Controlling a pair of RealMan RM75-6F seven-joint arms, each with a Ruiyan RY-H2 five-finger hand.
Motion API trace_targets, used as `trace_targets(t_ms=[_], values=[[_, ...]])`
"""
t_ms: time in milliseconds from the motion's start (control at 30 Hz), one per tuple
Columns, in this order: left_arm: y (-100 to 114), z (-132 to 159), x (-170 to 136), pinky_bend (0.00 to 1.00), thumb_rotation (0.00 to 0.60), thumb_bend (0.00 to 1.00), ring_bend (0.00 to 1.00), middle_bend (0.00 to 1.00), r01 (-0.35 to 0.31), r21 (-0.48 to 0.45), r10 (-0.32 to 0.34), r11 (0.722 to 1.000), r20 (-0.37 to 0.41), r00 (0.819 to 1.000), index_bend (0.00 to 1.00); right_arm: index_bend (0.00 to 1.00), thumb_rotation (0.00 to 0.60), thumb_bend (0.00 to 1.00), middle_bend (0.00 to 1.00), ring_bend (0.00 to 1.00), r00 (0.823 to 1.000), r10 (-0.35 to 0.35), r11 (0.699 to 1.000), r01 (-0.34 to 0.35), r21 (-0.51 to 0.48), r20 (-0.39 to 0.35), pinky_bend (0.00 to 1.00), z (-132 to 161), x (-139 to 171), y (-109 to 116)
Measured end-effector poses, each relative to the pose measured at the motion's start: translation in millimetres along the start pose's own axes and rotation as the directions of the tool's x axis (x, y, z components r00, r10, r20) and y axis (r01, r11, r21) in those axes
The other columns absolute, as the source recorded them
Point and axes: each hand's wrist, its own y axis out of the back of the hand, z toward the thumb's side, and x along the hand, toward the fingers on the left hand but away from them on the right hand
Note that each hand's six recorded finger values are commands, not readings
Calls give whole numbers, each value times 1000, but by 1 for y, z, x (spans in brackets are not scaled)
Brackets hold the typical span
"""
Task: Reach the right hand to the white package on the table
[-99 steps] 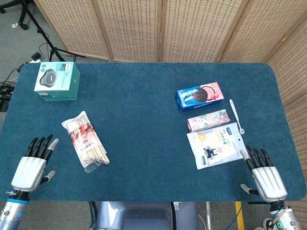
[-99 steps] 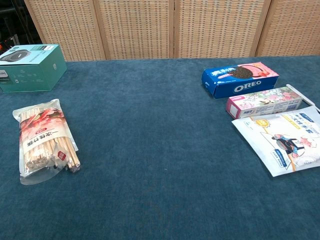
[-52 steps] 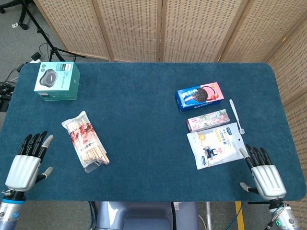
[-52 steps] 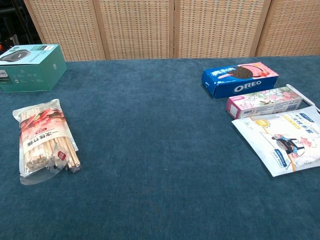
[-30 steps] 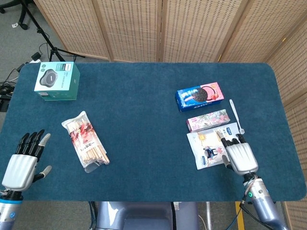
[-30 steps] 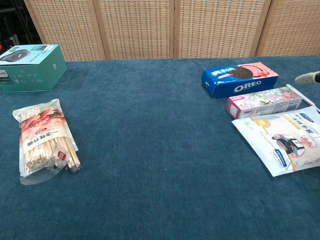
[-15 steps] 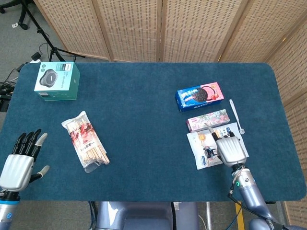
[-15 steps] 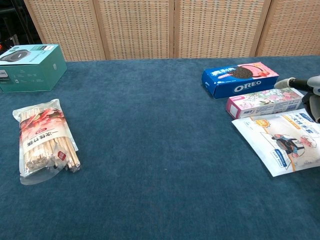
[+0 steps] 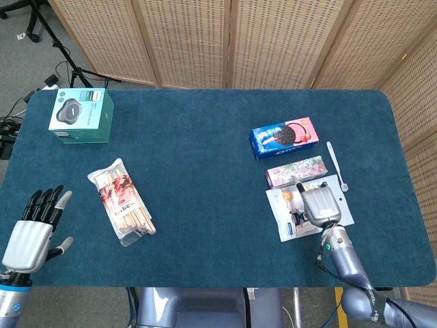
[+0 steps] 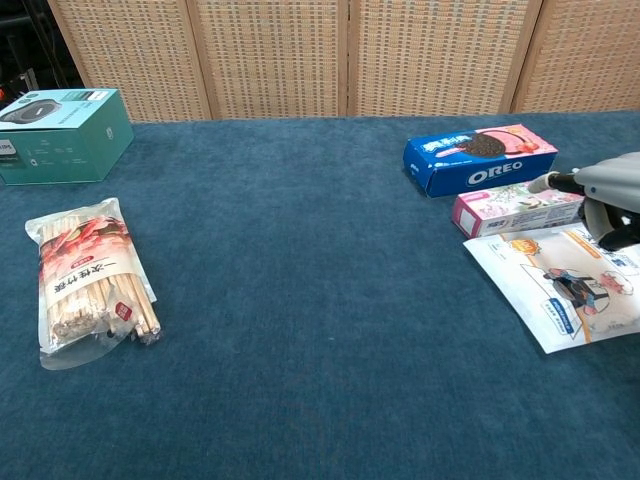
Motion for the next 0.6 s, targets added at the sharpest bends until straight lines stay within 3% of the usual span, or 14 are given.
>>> trace_targets(t_ms=[200,600], values=[[-2,1,0,0,600,172,0,0,5,4,-5,1000,1,1000,0,0,600,1000,624,553,999,38,999,-38,8,18,346,7,-24,1],[-4,2,1,0,600,172,0,0,12,8,-12,1000,8,1000,0,0,600,1000,624,553,998,66,998,-66,-10,16,346,16,-30,-6]])
